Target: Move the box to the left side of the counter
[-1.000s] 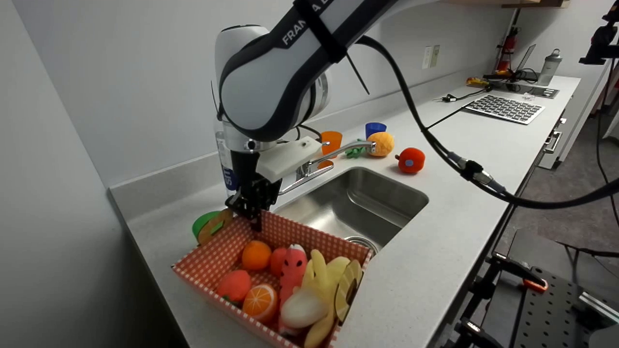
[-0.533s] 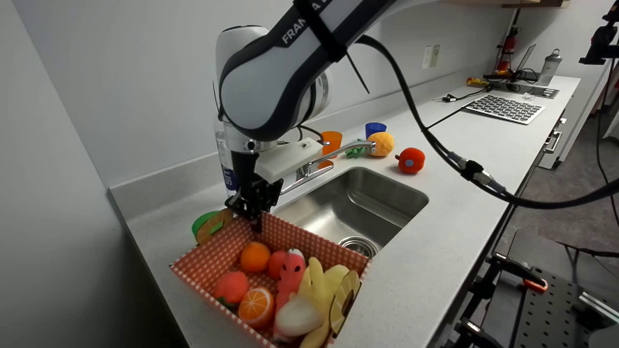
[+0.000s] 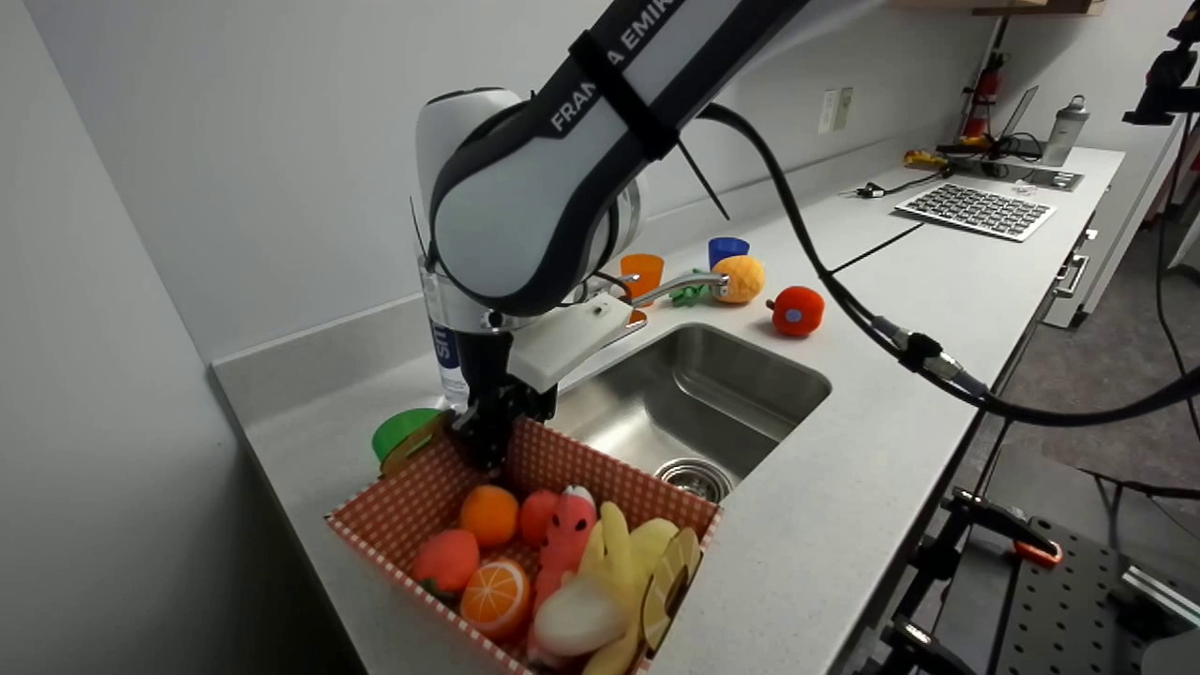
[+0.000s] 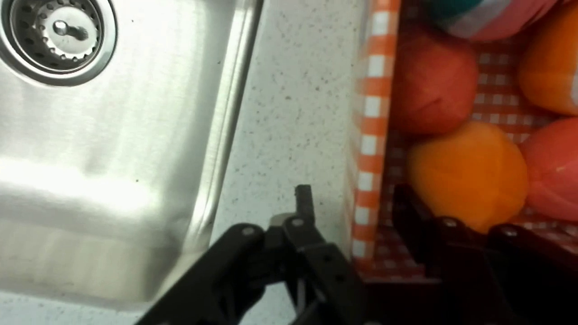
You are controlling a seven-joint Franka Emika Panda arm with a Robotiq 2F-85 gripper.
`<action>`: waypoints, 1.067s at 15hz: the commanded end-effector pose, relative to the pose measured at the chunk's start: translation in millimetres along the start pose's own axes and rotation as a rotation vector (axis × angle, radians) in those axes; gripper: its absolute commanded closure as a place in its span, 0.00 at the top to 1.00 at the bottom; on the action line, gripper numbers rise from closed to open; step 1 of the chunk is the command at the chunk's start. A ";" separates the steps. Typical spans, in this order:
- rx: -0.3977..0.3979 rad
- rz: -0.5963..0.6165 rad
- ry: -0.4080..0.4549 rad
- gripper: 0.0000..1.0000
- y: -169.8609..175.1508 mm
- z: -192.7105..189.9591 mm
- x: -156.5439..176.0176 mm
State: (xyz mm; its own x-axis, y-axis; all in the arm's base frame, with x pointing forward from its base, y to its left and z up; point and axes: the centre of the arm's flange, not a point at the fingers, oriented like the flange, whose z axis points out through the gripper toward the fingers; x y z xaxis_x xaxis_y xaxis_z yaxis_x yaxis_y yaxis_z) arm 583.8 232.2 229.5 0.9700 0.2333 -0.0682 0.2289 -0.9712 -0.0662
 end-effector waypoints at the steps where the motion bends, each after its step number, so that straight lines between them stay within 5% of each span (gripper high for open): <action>1: -0.044 -0.100 0.012 0.82 -7.5 -1.0 -16.2; 4: -0.080 -0.161 0.039 1.00 -12.6 -9.7 -22.4; 16: -0.076 -0.145 0.033 1.00 -15.3 -7.9 -12.0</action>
State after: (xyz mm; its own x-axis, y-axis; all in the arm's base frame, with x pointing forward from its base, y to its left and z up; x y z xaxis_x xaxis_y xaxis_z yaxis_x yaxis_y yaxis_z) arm 568.2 243.6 235.0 0.9233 0.3824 -0.0363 0.3826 -0.9239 0.0001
